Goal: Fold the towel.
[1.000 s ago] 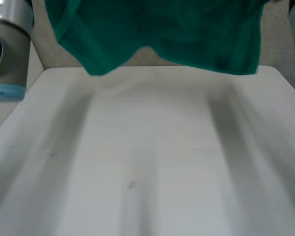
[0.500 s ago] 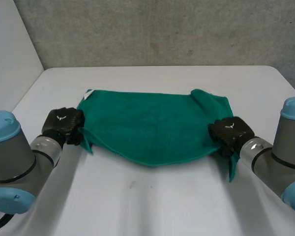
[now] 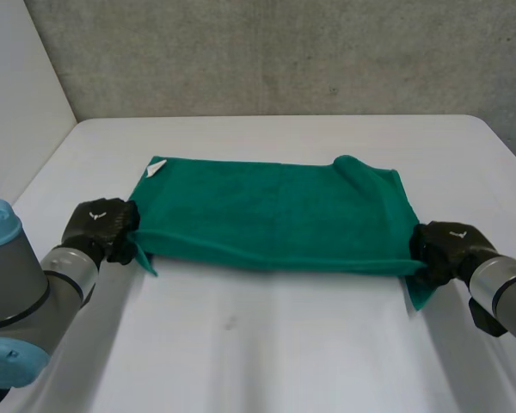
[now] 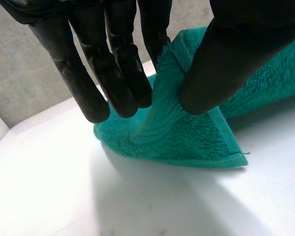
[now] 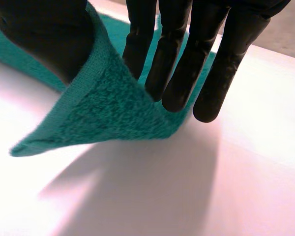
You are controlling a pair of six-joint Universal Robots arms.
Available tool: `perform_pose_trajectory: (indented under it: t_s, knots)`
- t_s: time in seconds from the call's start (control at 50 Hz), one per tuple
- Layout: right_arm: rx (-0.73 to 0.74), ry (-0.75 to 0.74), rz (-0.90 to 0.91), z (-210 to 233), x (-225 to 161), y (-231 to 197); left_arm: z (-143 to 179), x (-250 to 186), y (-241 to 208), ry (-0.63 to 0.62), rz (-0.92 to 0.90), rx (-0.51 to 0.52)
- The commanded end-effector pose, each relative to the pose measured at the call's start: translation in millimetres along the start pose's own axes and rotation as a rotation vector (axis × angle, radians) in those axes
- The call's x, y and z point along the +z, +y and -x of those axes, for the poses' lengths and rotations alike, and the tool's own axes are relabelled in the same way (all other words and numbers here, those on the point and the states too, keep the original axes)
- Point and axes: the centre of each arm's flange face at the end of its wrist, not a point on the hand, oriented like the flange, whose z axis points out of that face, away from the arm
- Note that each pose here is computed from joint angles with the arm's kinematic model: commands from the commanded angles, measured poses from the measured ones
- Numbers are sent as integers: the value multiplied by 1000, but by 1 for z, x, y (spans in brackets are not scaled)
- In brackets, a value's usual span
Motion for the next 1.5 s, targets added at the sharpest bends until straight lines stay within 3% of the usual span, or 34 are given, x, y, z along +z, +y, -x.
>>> perform_pose_trajectory:
  t_s: [0.02,0.32,0.5,0.78,0.92,1.02,1.18,1.26,1.4,1.5]
  knots:
    - [-122,-83,14,11,-5,10,-11,-10,10,36,50,2]
    - [-139,-79,4,11,-8,8,-21,-21,16,63,152,-3]
    - [-132,-54,-44,6,-12,-2,-4,2,24,-87,125,5]
    - [-121,-28,-54,-2,-10,-4,17,33,31,-152,120,-17]
    - [-138,-19,-82,-3,-12,-9,34,30,16,-196,87,-27]
    - [-175,7,-147,-5,-22,-31,43,7,-28,-219,-23,-21]
    - [-370,62,-257,-2,-82,-89,43,-66,-102,-195,-187,26]
    - [-510,71,-214,1,-110,-101,38,-97,-117,-168,-189,120]
    - [-712,18,-57,7,-118,-84,32,-107,-98,-124,-37,274]
    - [-752,-54,144,2,-88,-46,27,-82,-56,-54,150,291]
